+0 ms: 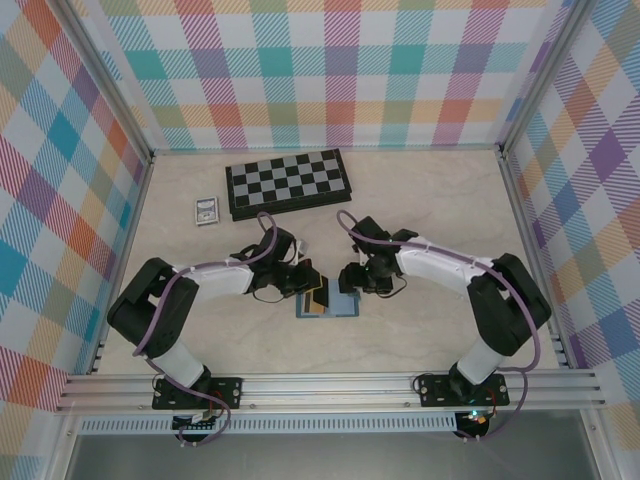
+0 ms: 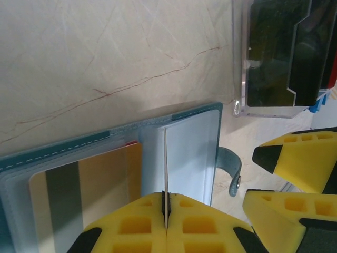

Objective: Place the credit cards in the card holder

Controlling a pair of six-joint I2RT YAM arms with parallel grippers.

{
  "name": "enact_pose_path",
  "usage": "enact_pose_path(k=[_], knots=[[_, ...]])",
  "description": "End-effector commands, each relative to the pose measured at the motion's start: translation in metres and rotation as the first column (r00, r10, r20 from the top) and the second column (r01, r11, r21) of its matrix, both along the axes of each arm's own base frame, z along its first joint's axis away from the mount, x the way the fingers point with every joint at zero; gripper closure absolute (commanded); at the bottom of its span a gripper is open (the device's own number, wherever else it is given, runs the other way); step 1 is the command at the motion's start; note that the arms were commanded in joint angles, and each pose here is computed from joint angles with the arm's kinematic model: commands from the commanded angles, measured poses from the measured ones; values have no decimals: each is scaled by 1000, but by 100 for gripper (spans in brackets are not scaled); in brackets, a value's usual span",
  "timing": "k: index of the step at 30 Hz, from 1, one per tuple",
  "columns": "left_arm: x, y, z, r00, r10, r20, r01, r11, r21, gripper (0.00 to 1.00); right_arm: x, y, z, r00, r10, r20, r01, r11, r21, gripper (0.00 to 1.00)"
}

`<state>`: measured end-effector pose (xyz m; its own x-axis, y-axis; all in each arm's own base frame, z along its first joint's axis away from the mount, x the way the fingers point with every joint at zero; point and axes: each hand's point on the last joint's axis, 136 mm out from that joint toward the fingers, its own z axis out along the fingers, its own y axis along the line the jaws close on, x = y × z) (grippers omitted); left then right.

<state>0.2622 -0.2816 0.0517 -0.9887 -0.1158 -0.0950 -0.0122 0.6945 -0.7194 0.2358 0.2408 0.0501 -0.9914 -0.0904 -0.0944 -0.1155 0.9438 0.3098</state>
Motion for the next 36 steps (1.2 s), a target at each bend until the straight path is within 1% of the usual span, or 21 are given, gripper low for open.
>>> enact_pose_path(k=[1,7,9,11,14,22,28,34,36], knots=[[-4,2,-10,1000,-14,12,14,1000,20,100,1,9,-7,1000,-11,-28,12,1000,11,33],[-6,-1,-21,1000,-24,-11,24,1000,12,100,0,4,-26,998,-33,-44,32,999,-25,35],[-7,-3,-23,1000,-27,-13,27,1000,2,100,-2,4,-30,998,-39,-50,38,999,-22,38],[-7,-5,-24,999,-27,-17,27,1000,-11,100,-3,3,-35,997,-45,-57,43,999,-24,42],[-10,-10,-24,999,-42,-23,41,999,-33,100,-6,1,-41,996,-53,-68,52,998,-26,53],[-19,-14,-24,997,-73,-22,71,995,-66,100,-7,0,-47,995,-68,-75,66,997,-34,70],[-22,-18,-29,996,-83,-24,81,994,-76,100,-7,3,-47,994,-77,-76,76,997,-12,73],[-15,-16,-32,999,-36,-11,35,998,-59,100,-9,3,-47,993,-82,-79,82,997,-1,74],[-14,-20,-31,999,-38,-15,36,997,-73,100,-10,2,-48,993,-82,-82,82,997,-4,74]])
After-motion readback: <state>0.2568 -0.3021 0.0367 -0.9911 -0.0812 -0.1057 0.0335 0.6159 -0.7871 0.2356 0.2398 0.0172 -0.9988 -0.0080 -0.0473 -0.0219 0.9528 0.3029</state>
